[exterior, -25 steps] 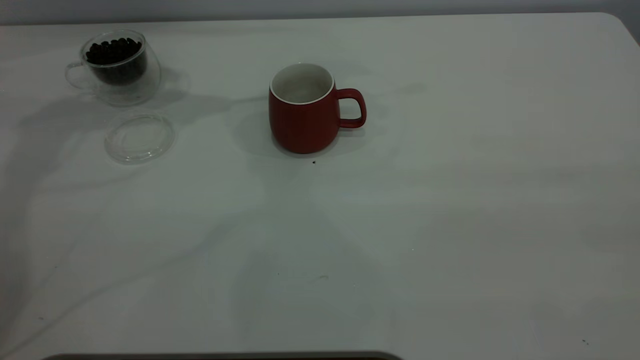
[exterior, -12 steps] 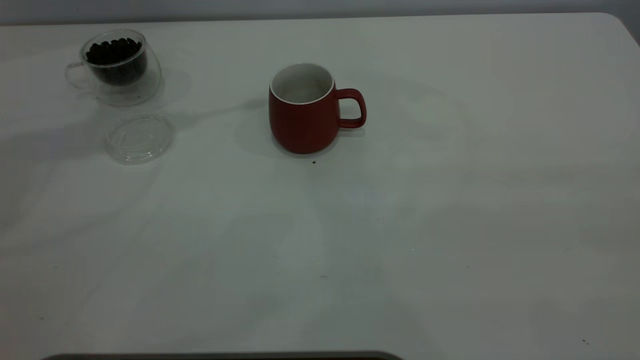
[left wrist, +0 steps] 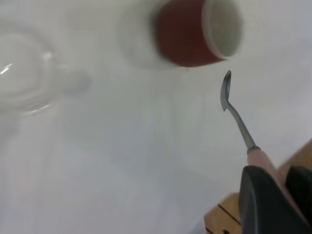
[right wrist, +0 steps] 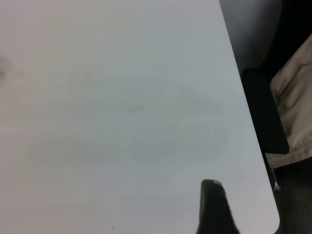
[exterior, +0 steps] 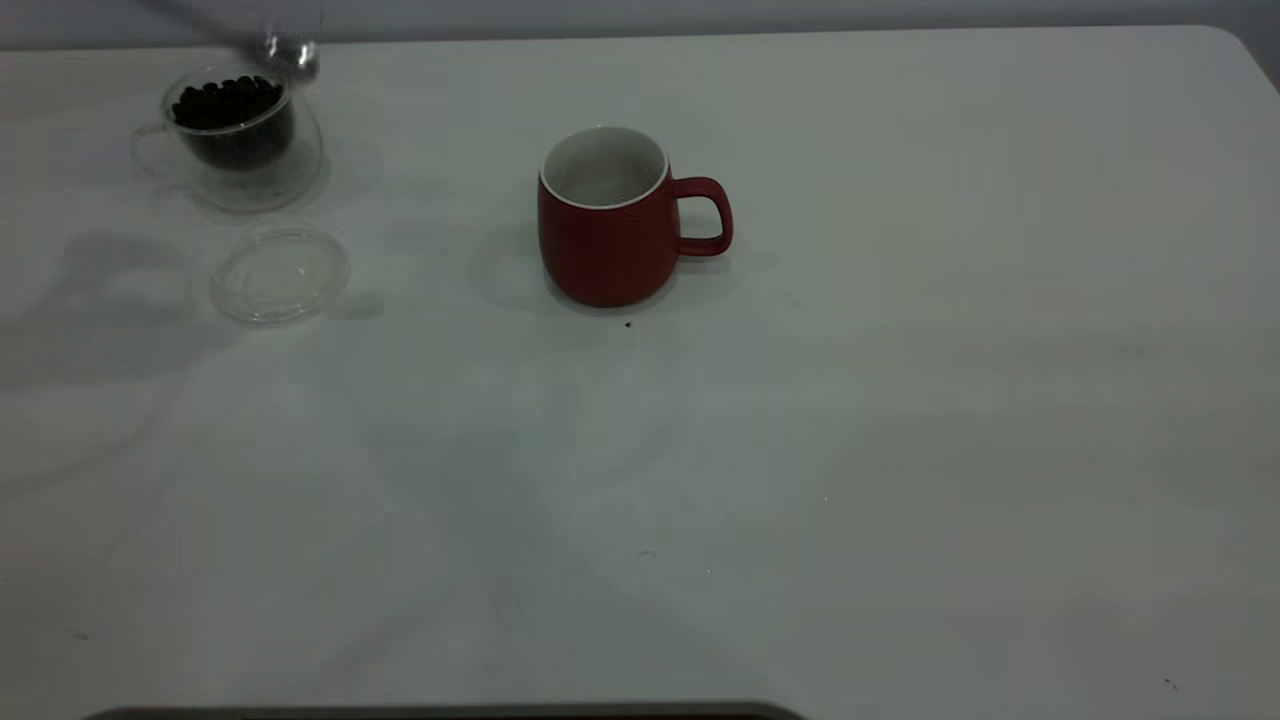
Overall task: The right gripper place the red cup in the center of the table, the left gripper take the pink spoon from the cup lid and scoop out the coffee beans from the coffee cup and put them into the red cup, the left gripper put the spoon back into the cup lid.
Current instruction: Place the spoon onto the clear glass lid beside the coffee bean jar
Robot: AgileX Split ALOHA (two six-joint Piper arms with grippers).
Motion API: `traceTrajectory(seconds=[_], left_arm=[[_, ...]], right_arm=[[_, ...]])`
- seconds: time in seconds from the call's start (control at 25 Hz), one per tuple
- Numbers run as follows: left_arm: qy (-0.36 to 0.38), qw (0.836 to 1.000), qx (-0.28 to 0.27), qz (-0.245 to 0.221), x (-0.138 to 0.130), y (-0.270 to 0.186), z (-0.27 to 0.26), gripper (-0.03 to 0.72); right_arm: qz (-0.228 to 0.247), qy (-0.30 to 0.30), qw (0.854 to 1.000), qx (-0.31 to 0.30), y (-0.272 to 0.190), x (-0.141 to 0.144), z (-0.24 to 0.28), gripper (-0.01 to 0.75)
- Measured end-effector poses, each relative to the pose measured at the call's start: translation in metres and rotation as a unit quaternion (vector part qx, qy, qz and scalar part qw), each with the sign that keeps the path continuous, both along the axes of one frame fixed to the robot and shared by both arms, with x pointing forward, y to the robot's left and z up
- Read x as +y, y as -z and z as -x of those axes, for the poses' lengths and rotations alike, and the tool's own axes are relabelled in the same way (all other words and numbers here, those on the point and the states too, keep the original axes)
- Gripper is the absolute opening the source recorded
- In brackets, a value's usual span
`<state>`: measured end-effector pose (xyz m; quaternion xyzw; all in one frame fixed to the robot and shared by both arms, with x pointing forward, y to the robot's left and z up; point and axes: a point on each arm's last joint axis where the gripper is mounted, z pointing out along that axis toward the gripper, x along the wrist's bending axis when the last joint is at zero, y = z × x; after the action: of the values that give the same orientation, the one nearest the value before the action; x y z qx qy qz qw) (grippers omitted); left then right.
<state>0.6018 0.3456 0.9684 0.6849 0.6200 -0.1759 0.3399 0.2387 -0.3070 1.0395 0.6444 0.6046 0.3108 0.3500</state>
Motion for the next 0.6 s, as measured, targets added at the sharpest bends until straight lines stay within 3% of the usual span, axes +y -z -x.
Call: traceTrajectory(seconds=[0.24, 0.6], left_arm=[[-0.086, 0.994, 0.06, 0.011, 0.041, 0.074, -0.003, 0.121], [-0.107, 0.994, 0.021, 0.006, 0.053, 0.135, -0.012, 0.121]], right_arm=[[0.0, 0.0, 1.0, 0.0, 0.0, 0.0, 0.0, 0.508], [0.0, 0.0, 1.0, 0.0, 0.0, 0.0, 0.0, 0.508]])
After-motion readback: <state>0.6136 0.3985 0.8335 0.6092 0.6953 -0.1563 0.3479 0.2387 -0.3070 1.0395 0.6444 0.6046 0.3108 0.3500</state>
